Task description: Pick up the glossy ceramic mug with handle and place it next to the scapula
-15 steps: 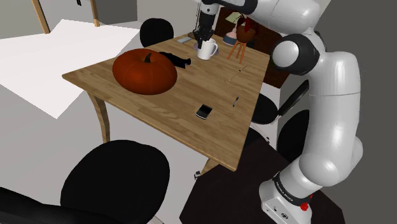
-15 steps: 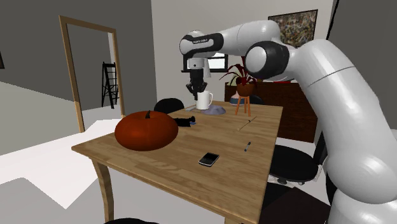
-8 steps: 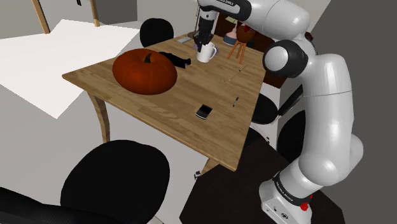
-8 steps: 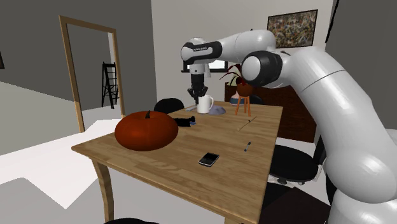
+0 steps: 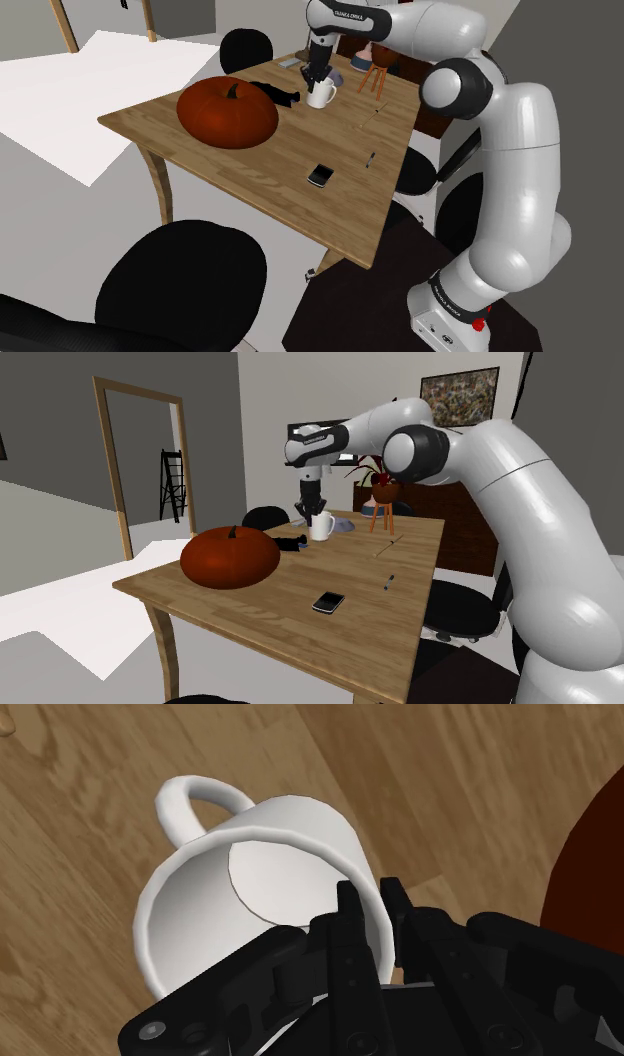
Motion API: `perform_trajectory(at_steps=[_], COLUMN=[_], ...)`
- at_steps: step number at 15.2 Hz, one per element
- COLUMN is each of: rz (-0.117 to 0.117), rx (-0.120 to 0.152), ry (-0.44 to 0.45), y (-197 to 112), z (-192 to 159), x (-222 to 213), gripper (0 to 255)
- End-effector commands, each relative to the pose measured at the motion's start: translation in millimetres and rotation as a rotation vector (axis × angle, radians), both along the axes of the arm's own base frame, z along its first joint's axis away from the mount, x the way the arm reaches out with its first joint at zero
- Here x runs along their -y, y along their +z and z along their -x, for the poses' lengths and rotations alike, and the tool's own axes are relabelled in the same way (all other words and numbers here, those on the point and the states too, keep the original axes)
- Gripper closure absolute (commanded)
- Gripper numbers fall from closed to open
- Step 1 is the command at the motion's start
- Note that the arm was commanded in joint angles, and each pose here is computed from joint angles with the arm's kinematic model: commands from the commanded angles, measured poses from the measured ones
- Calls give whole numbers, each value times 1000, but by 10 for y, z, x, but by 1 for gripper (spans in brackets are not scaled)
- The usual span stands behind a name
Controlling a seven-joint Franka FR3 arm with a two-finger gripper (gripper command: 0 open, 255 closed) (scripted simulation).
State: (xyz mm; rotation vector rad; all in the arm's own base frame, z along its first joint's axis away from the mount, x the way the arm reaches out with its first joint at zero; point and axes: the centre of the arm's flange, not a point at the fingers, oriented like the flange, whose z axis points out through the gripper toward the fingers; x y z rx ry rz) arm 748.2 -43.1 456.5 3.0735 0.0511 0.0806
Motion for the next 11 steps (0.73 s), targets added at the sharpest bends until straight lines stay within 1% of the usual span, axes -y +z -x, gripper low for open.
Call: perform_trajectory(at_steps=[1,11], rz=[0,0], rx=[1,1], ry=[0,0], y=[-109,-638], z=[1,1], x=[8,8], gripper=[255,255])
